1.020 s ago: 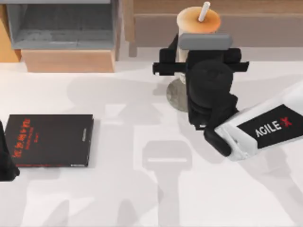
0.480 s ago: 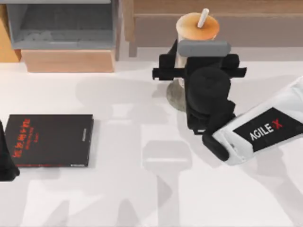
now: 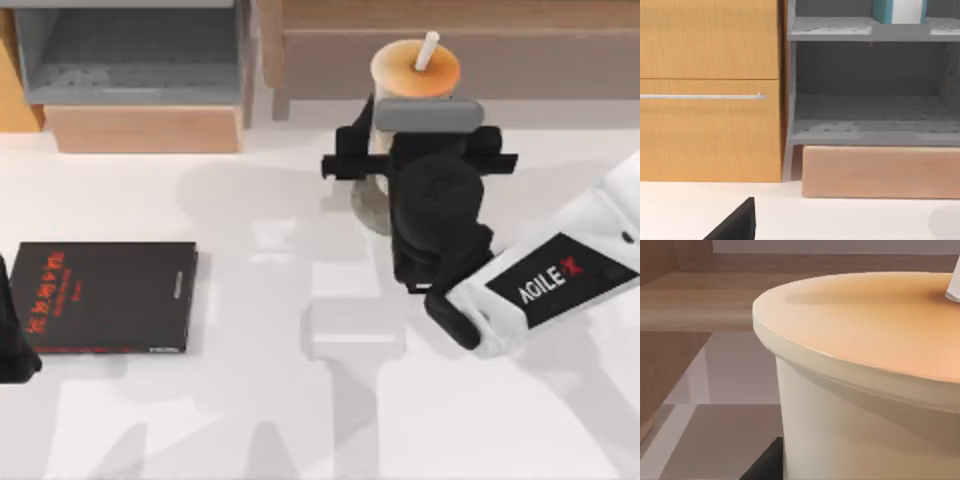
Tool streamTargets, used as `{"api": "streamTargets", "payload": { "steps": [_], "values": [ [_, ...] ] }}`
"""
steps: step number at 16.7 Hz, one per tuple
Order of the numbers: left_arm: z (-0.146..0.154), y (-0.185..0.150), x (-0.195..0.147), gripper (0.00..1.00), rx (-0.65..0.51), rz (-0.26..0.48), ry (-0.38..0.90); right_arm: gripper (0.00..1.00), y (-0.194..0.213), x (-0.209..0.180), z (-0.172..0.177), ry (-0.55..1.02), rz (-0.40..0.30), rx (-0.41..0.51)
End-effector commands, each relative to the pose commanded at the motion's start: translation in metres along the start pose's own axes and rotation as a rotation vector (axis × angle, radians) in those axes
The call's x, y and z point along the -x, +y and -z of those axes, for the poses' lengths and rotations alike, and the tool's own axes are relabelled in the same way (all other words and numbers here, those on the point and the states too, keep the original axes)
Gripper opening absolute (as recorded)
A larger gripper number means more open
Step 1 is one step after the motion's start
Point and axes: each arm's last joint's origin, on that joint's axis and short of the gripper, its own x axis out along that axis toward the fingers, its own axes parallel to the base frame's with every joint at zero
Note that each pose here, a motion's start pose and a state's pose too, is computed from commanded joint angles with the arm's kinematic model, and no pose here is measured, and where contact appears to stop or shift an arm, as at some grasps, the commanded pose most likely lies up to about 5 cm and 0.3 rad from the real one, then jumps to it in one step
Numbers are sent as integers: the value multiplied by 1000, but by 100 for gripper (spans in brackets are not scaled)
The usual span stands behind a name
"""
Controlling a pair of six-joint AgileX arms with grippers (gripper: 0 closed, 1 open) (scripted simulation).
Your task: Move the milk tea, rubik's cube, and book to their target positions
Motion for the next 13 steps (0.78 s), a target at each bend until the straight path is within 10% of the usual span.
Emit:
{"api": "streamTargets", "payload": {
  "steps": [13],
  "values": [
    [0,0,0,100,0,0,0,98,0,0,0,0,0,0]
  ]
}}
